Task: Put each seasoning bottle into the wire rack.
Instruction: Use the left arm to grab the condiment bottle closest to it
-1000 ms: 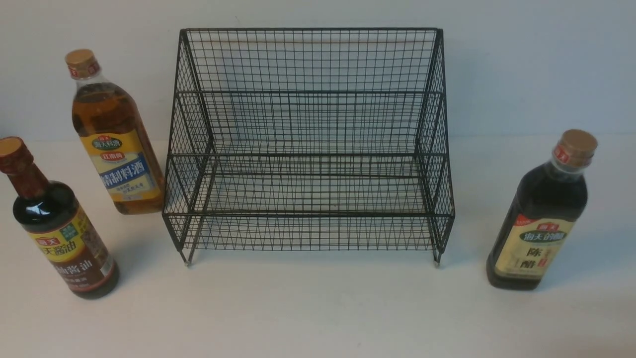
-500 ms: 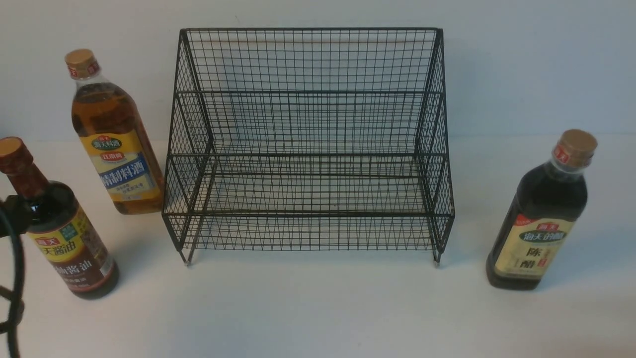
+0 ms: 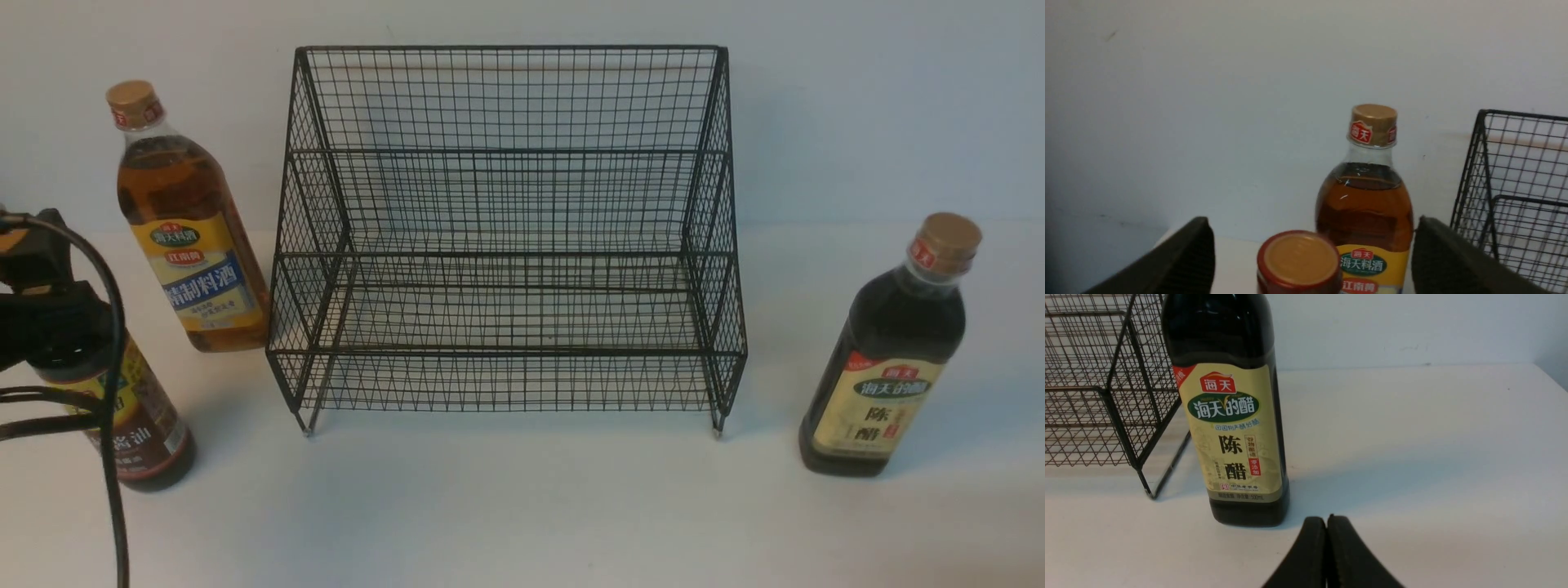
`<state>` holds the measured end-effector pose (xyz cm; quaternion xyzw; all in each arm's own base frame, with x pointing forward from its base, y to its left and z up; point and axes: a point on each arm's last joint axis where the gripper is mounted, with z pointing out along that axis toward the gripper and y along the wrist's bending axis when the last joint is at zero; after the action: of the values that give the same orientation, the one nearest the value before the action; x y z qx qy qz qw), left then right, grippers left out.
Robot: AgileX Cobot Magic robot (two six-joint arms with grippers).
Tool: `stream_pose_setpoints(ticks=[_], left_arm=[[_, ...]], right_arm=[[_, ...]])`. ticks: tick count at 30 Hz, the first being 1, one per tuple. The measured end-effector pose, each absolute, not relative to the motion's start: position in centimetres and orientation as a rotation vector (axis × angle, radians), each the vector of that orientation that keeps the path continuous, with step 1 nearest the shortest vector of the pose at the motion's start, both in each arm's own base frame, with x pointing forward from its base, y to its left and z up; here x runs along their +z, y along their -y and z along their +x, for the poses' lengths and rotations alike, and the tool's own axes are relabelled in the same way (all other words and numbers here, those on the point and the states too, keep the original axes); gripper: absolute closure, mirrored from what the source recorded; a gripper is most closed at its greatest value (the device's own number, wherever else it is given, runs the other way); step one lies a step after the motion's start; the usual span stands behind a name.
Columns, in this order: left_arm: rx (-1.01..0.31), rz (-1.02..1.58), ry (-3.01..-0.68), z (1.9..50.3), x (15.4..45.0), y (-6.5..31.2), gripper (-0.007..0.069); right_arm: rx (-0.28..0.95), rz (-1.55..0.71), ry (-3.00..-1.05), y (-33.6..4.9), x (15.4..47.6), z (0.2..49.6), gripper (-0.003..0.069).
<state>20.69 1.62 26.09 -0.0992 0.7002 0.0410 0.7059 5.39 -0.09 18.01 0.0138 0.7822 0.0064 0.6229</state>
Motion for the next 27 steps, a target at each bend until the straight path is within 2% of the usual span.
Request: stream_pose_setpoints(ticks=[13,21,24,27], left_arm=[[0.154,-0.273,-1.649,23.2,24.5,-2.2,0.0024],[0.178,-0.269,-1.654,23.9,23.9,-2.3,0.0085],[0.18,-0.269,-1.653,23.9,23.8,-2.3,0.0181],[0.184,-0.269,-1.662,24.1,23.5,-2.3,0.0321]], right_arm=[[0.015,0.032,-1.796,0.1,18.0,5.4,0.0671],[0.015,0.032,-1.796,0.1,18.0,5.4,0.0671],[0.015,0.032,-1.796,0.1,18.0,5.4,0.0671],[0.015,0.032,-1.796,0.1,18.0,5.4,0.0671]])
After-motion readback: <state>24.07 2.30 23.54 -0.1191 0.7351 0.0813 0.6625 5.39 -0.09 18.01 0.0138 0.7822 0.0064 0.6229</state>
